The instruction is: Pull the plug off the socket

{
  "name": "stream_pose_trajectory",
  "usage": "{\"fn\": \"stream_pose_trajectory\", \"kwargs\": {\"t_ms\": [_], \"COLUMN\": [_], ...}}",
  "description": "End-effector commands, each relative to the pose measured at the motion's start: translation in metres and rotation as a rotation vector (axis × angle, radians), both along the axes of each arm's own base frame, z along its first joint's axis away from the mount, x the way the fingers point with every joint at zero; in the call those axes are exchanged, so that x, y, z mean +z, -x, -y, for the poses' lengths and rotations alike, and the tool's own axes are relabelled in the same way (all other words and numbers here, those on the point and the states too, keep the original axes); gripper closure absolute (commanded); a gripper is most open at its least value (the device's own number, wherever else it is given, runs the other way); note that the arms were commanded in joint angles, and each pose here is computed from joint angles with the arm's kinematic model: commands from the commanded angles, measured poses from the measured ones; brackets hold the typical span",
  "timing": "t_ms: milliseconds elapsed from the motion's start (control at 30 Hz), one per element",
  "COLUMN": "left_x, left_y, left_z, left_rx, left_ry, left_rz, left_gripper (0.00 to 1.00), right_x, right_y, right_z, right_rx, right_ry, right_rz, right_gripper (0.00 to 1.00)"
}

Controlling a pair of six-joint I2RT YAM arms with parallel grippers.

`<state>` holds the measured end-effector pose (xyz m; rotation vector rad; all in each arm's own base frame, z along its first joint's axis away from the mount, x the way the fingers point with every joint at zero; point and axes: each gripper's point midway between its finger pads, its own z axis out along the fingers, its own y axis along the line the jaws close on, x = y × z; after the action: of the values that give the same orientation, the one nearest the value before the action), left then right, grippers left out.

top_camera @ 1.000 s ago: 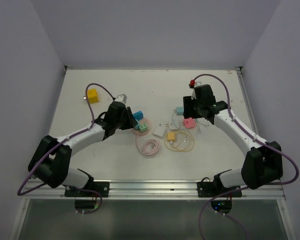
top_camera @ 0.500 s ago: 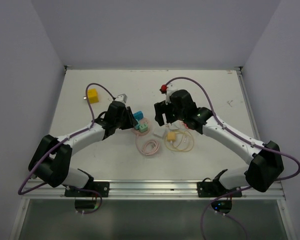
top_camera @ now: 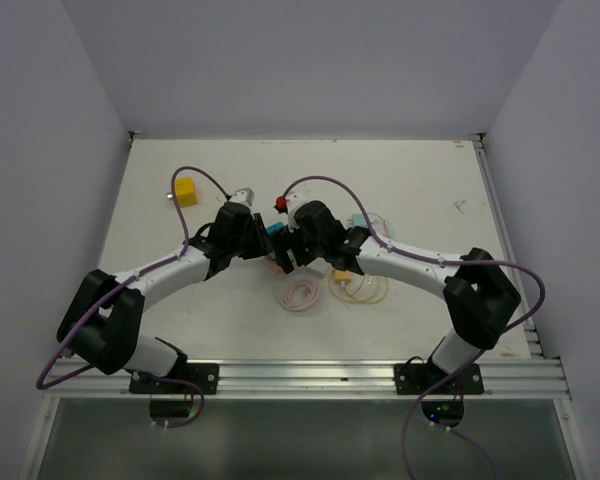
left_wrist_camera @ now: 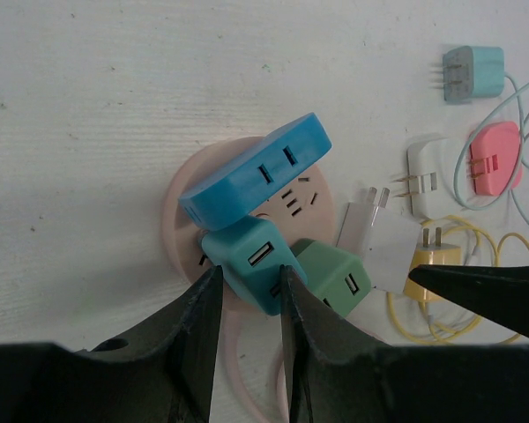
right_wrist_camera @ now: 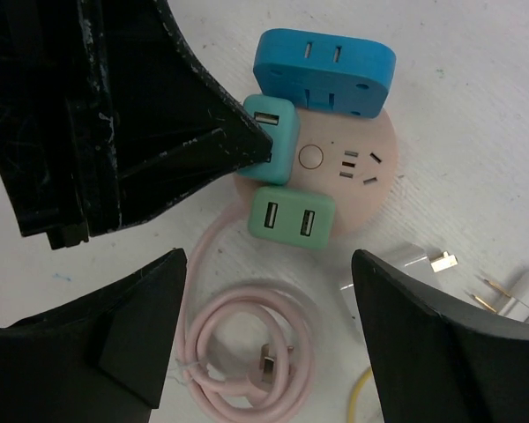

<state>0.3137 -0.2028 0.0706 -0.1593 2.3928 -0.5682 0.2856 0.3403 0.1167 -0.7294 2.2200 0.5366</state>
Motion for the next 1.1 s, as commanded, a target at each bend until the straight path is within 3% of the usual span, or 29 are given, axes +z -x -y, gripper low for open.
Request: {"fn": "stream_pose_trajectory", "kwargs": {"t_ms": [0,233,467,600,633,700,1067], "left_x": [-0.086,-0.088,-0.089,-0.092,-0.093,-0.095,-0.109], "left_y": [0.079,0.082,0.082,0.085,0.085,0.088,0.1], "left_z": [-0.06,-0.061,-0.06,-0.062,-0.062,-0.063,-0.069], "left_rx": [-0.026,-0.029,-0.031,-0.03,-0.029,-0.027,-0.025], "left_ry": [-0.287,-0.285,-0.284,-0.291,-0.292,-0.299,-0.322], "left_rz": [-0.342,-0.347,-0.35,-0.36,-0.365,-0.378,-0.434], "left_gripper": [0.65,0.65,0.65,0.65,0.65,0.65,0.65], "right_x": [0.019,-0.009,-0.026,-0.024,-0.02,-0.014,0.035], "right_y": [-0.02,-0.03,-0.036,-0.033,-0.032,-0.029,-0.027], "right_z": [-0.02,-0.03,-0.027,-0.031,-0.033,-0.036,-0.051], "right_rx": [-0.057,-0.091,-0.115,-0.09,-0.079,-0.065,-0.039], "right_ry": [-0.083,-0.058,-0.025,-0.032,-0.038,-0.045,-0.114], "right_rz": [0.081,0.092,0.106,0.098,0.104,0.11,0.198], "right_gripper": [0.21,0.28,0.46,0.75,0.89,1.0,1.0]}}
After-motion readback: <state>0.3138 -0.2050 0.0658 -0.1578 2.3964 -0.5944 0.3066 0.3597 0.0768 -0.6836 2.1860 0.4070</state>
